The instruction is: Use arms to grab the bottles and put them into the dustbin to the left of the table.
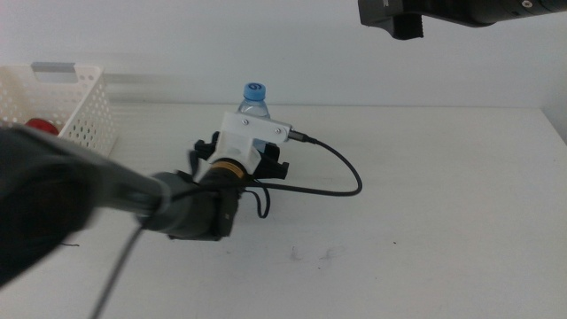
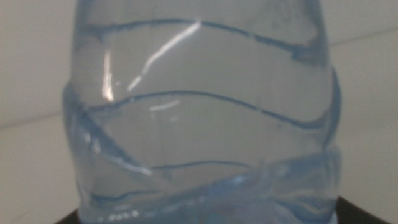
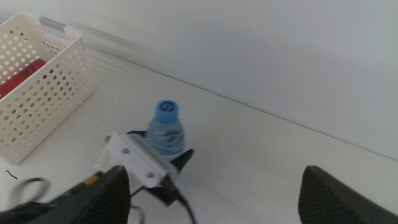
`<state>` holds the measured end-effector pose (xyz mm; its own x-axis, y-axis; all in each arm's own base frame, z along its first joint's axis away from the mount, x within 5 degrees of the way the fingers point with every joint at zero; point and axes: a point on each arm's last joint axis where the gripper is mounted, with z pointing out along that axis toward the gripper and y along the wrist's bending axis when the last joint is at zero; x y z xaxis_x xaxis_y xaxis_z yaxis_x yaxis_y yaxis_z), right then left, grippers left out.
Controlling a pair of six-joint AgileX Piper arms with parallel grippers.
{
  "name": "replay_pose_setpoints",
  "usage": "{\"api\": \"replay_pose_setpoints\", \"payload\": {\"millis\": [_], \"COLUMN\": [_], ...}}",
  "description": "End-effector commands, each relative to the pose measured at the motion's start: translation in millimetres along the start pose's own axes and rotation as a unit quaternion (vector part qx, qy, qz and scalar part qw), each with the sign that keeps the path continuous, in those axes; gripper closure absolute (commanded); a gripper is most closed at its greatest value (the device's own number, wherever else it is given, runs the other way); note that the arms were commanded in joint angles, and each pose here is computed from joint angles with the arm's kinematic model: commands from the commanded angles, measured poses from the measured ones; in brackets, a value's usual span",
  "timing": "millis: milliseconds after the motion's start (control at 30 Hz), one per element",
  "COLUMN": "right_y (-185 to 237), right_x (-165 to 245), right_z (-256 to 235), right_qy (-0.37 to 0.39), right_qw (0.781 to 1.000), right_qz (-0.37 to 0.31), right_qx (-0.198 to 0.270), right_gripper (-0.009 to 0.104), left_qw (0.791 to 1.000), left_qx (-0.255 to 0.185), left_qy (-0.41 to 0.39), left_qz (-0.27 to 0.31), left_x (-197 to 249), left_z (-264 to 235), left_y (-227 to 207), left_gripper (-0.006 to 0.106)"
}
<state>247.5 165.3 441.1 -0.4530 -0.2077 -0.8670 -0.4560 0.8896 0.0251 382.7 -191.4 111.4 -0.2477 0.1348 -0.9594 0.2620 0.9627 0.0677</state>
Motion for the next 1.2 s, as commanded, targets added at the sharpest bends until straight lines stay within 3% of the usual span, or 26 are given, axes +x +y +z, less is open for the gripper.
{"api": "replay_pose_setpoints", "payload": {"millis": [0, 133, 400, 600, 633, 833, 967, 1167], "right_y": [0, 0, 0, 0, 0, 0, 0, 0], "right_x": [0, 0, 0, 0, 0, 0, 0, 0], "right_z": [-1, -1, -1, -1, -1, -1, -1, -1], "right_qy": [-0.002, -0.002, -0.002, -0.002, -0.002, -0.002, -0.002, -0.002], "right_qw": [1.0, 1.0, 1.0, 1.0, 1.0, 1.0, 1.0, 1.0], "right_qz": [-0.005, -0.005, -0.005, -0.005, -0.005, -0.005, -0.005, -0.005], "right_qx": [0.002, 0.002, 0.002, 0.002, 0.002, 0.002, 0.002, 0.002], "right_gripper": [0.012, 0.012, 0.012, 0.012, 0.012, 0.012, 0.012, 0.012], "left_qw": [0.999, 0.999, 0.998, 0.988, 0.979, 0.959, 0.948, 0.92], "left_qx": [-0.002, 0.029, 0.06, 0.098, 0.003, -0.127, -0.147, -0.112], "left_qy": [-0.036, 0.038, 0.004, 0.093, 0.194, 0.254, 0.276, 0.36], "left_qz": [-0.012, 0.01, 0.007, 0.076, 0.055, -0.012, -0.065, -0.107], "left_x": [-49, -81, -147, -168, -196, -207, -197, -143], "left_z": [-36, -87, -152, -169, -172, -164, -155, -114], "left_y": [3, 10, 31, 72, 130, 234, 271, 288], "left_gripper": [0.102, 0.102, 0.102, 0.094, 0.087, 0.086, 0.086, 0.086]}}
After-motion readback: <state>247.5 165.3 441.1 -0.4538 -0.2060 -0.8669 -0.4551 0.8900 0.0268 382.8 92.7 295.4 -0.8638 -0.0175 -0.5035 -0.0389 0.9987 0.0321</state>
